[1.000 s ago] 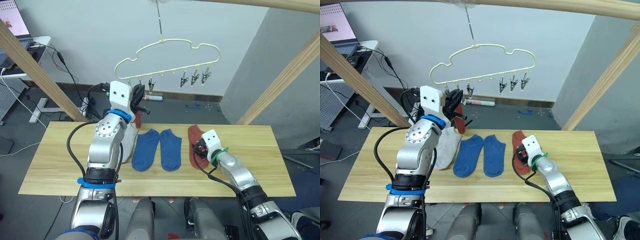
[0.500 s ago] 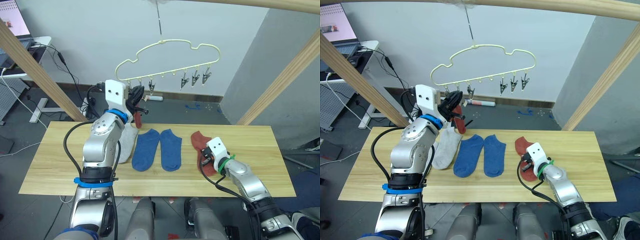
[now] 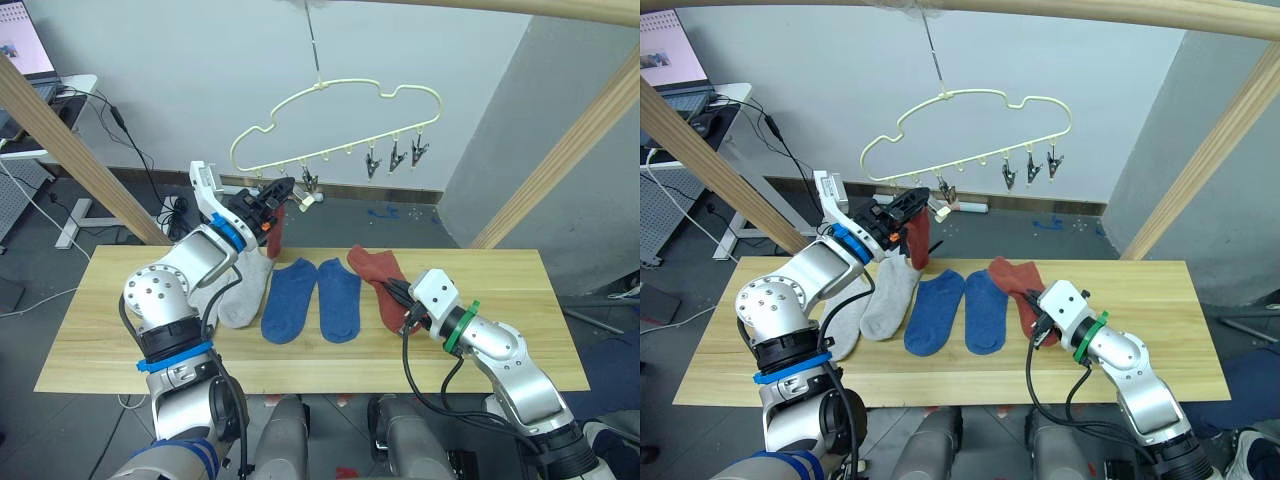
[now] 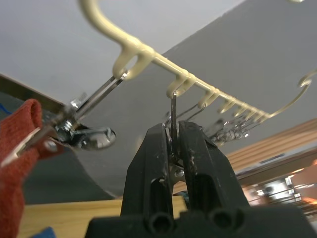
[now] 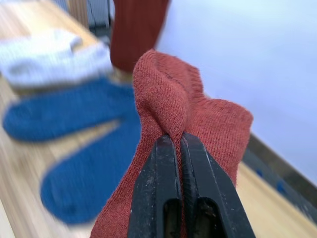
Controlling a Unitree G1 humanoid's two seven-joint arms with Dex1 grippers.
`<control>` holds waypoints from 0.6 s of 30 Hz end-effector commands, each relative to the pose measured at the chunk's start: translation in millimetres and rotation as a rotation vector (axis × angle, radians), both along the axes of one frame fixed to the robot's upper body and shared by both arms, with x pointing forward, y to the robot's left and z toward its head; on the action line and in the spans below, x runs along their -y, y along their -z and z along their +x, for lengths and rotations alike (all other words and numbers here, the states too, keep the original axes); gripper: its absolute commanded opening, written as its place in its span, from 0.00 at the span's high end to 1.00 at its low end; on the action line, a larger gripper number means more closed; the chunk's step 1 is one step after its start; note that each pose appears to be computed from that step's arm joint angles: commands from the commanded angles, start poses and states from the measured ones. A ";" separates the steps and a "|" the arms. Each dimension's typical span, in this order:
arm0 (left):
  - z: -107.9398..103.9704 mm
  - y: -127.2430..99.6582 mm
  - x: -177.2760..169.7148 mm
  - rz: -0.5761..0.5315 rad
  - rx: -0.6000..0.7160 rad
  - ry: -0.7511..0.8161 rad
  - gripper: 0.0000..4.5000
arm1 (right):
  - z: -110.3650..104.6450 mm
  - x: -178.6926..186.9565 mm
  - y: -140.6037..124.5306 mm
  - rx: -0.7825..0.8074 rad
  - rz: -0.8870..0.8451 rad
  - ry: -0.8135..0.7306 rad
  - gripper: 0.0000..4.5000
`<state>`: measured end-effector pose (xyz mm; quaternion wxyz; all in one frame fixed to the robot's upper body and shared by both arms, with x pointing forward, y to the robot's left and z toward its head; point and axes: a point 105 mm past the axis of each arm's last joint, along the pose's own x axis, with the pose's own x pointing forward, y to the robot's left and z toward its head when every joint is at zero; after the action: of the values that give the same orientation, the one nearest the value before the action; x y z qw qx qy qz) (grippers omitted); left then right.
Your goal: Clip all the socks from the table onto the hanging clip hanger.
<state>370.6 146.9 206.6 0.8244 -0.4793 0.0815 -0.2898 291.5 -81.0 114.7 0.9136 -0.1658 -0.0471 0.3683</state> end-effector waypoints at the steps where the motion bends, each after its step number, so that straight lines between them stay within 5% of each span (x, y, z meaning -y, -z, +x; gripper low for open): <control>1: -2.1 10.8 -7.0 -0.072 -0.097 -0.001 1.00 | -3.8 -11.3 -44.7 0.133 0.093 -0.016 0.98; 8: -5.0 5.6 -0.9 -0.090 -0.105 0.016 1.00 | -2.7 -28.2 -67.0 0.165 0.158 -0.042 0.98; 18: -4.9 -1.2 1.0 -0.108 -0.093 0.016 1.00 | -2.3 -40.5 -57.7 0.104 0.153 -0.090 0.98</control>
<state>366.3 143.8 213.6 0.7871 -0.5363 0.0987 -0.2884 293.7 -46.4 162.8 0.9102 -0.1126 -0.1099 0.3830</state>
